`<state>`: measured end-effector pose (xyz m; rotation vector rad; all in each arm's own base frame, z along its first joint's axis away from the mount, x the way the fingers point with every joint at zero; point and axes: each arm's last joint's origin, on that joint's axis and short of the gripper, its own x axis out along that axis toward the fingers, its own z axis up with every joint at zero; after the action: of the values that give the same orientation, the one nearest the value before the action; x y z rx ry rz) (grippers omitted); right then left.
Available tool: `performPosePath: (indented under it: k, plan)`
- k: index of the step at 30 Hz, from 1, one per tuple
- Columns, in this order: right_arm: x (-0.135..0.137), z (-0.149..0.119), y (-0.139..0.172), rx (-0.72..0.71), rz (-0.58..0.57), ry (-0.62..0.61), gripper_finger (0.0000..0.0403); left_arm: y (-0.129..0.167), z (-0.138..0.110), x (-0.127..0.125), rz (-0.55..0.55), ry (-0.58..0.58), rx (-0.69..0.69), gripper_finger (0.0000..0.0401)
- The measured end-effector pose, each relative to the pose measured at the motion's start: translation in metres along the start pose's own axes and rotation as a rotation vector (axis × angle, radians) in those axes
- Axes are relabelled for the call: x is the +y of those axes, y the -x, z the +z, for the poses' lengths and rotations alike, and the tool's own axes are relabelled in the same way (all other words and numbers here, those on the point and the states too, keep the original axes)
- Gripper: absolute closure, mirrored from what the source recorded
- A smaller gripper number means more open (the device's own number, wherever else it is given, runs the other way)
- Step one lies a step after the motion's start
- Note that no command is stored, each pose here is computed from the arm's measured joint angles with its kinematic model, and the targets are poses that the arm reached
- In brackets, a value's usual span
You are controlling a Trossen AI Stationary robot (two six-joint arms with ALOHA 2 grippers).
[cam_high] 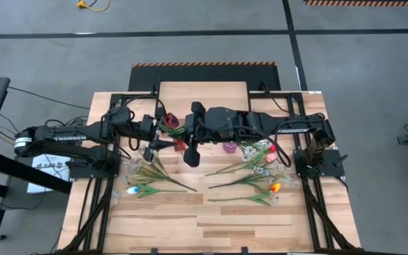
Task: Pick and place flowers into a vace then onto a shelf
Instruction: Put the dark red tulip into the red vase
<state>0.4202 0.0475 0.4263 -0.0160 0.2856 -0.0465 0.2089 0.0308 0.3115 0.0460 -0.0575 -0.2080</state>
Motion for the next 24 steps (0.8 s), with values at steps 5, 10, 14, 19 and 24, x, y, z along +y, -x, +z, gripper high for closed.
performPosePath:
  k: [5, 10, 14, 19, 24]
  plan:
    - [-0.0005, -0.0003, 0.0000, 0.004, -0.004, 0.001, 0.0402, 0.0000, -0.0013, 0.0003, 0.013, -0.010, 0.013, 0.0323]
    - [-0.0007, 0.0000, -0.0001, 0.000, -0.006, 0.000, 0.0399, 0.0000, -0.0005, 0.0006, 0.023, -0.011, 0.006, 0.0392]
    - [-0.0006, 0.0009, 0.0006, -0.005, -0.004, -0.001, 0.0379, 0.0000, 0.0005, 0.0007, 0.026, -0.010, -0.004, 0.0398]
    - [-0.0004, 0.0012, 0.0007, -0.009, -0.014, -0.005, 0.0335, 0.0001, 0.0007, 0.0011, 0.034, -0.008, -0.006, 0.0399]
    - [-0.0013, -0.0004, 0.0058, 0.031, -0.016, -0.003, 0.0271, 0.0000, 0.0004, 0.0011, 0.033, -0.004, -0.003, 0.0400]
